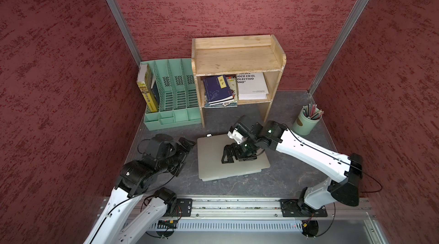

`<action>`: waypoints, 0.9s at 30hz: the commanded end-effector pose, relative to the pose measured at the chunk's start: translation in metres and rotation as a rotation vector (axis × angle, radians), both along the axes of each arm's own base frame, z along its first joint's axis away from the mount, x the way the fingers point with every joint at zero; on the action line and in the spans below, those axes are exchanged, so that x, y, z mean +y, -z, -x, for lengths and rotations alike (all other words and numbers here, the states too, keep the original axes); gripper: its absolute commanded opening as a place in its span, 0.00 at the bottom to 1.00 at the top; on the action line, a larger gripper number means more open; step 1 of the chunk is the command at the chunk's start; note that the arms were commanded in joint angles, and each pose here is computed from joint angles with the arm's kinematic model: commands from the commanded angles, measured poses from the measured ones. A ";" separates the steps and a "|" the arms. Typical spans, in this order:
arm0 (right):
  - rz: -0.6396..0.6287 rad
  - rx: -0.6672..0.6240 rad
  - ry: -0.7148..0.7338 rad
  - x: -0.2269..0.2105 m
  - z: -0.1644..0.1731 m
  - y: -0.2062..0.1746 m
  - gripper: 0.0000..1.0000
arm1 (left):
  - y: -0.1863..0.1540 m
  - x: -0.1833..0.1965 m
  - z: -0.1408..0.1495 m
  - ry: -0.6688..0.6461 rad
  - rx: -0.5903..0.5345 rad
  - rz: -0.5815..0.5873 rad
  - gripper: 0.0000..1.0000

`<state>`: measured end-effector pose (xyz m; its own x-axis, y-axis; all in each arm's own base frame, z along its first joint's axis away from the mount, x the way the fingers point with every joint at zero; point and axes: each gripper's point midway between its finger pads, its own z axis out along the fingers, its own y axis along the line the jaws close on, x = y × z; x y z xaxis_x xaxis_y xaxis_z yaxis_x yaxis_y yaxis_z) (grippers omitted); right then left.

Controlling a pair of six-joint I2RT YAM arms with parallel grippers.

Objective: Close the laptop lid and set it aside
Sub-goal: Close the lid of the laptop.

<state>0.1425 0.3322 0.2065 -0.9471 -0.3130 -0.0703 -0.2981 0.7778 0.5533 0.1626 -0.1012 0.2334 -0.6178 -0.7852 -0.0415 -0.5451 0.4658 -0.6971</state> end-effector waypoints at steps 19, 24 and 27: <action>0.007 -0.204 -0.070 0.007 -0.013 0.081 0.98 | -0.005 -0.004 -0.006 0.015 -0.050 0.016 1.00; -0.003 -0.246 -0.074 0.009 -0.015 0.093 0.98 | -0.002 -0.005 -0.007 0.012 -0.058 0.023 1.00; -0.002 -0.259 -0.079 0.009 -0.016 0.100 0.98 | 0.001 -0.005 -0.007 0.015 -0.054 0.019 1.00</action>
<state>0.1495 0.3344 0.1074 -0.8933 -0.3854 -0.2312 -0.4494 0.7594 0.4705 0.1673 -0.1042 0.2315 -0.6193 -0.7838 -0.0464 -0.5232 0.4560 -0.7199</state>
